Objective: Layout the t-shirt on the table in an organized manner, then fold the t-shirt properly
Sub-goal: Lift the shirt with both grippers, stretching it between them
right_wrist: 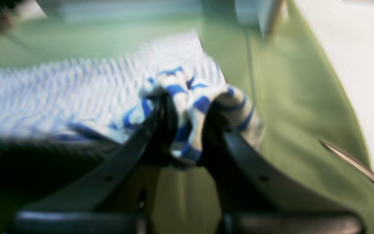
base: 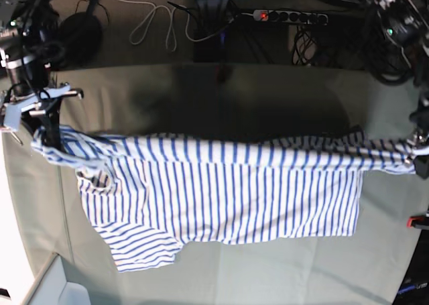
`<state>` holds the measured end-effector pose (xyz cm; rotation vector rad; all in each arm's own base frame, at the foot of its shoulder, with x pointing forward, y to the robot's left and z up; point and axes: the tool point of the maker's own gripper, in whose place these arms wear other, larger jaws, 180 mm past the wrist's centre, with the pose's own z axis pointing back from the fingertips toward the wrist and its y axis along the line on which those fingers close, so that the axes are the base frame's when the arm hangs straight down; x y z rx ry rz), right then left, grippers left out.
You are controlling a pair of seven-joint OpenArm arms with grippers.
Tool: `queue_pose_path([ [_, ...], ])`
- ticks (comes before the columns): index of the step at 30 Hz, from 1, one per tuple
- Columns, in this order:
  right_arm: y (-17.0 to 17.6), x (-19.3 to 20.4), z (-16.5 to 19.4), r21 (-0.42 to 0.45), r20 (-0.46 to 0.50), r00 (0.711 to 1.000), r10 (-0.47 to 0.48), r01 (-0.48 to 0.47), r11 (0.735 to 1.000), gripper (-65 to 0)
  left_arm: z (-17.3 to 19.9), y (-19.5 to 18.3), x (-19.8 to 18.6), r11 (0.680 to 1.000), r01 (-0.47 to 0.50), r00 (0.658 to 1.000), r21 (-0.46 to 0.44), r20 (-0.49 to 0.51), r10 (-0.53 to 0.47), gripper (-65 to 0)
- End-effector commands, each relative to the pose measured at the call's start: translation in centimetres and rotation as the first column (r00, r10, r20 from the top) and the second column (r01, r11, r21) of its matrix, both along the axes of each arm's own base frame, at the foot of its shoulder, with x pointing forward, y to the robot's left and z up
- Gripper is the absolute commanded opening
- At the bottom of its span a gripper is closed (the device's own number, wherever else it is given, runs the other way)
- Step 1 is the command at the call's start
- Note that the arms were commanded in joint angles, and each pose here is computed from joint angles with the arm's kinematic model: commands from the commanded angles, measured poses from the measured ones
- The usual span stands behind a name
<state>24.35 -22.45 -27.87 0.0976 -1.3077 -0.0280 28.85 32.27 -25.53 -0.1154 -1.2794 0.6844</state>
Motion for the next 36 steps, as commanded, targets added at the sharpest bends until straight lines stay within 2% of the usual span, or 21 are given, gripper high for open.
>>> queue_pose_path([
  [1,1.0,0.9,2.6,0.027,0.116,0.993,0.026,-0.030,0.999,-65.0,1.6,1.0,1.3,1.000,-0.003,0.998,0.011,0.056,0.002,-65.0],
  [3,1.5,1.2,2.3,0.014,0.103,0.992,0.066,-0.067,0.998,-65.0,2.0,0.9,1.3,1.000,0.004,0.997,-0.011,0.077,-0.003,-65.0],
  [7,2.1,-0.5,1.2,0.039,0.062,0.996,0.060,-0.062,0.997,-65.0,0.7,1.7,-0.1,0.999,0.004,0.999,-0.033,0.043,-0.003,-65.0],
  [10,1.3,-0.6,0.6,0.026,0.043,0.997,0.056,-0.058,0.998,-65.0,1.4,1.6,-0.4,0.998,0.007,0.998,-0.056,0.070,-0.003,-65.0],
  [13,3.0,0.7,1.4,0.042,0.075,0.992,0.097,-0.101,0.994,-65.0,0.3,3.1,0.8,0.996,-0.011,0.998,-0.093,0.062,0.017,-65.0],
  [15,2.3,0.7,1.2,0.013,0.062,0.992,0.109,-0.110,0.994,-65.0,1.0,2.8,0.8,0.997,-0.003,0.997,-0.077,0.072,0.009,-65.0],
  [18,2.8,-0.2,1.3,0.035,0.063,0.994,0.091,-0.094,0.995,-65.0,0.2,3.8,0.5,0.996,-0.025,0.998,-0.082,0.049,0.029,-65.0],
  [21,1.6,-0.2,0.9,0.013,0.049,0.996,0.079,-0.080,0.997,-65.0,1.4,4.3,-0.1,0.998,-0.039,0.996,-0.059,0.072,0.043,-65.0],
  [24,2.9,0.7,1.4,0.041,0.077,0.993,0.093,-0.096,0.995,-65.0,0.0,5.2,0.8,0.993,-0.055,0.997,-0.102,0.054,0.061,-65.0],
  [27,2.0,0.7,1.1,0.018,0.061,0.993,0.097,-0.098,0.995,-65.0,0.9,4.7,0.8,0.996,-0.041,0.997,-0.075,0.065,0.046,-65.0],
  [29,2.5,0.3,1.0,0.036,0.061,0.994,0.087,-0.089,0.995,-65.0,-0.5,5.2,0.4,0.993,-0.058,0.997,-0.100,0.037,0.062,-65.0],
  [32,1.8,1.0,0.8,0.024,0.059,0.994,0.091,-0.092,0.995,-65.0,0.4,4.9,0.9,0.995,-0.046,0.997,-0.088,0.057,0.051,-65.0],
  [36,1.7,1.4,1.1,0.021,0.070,0.993,0.094,-0.095,0.995,-65.0,-0.5,5.2,1.2,0.992,-0.054,0.997,-0.113,0.044,0.059,-65.0],
])
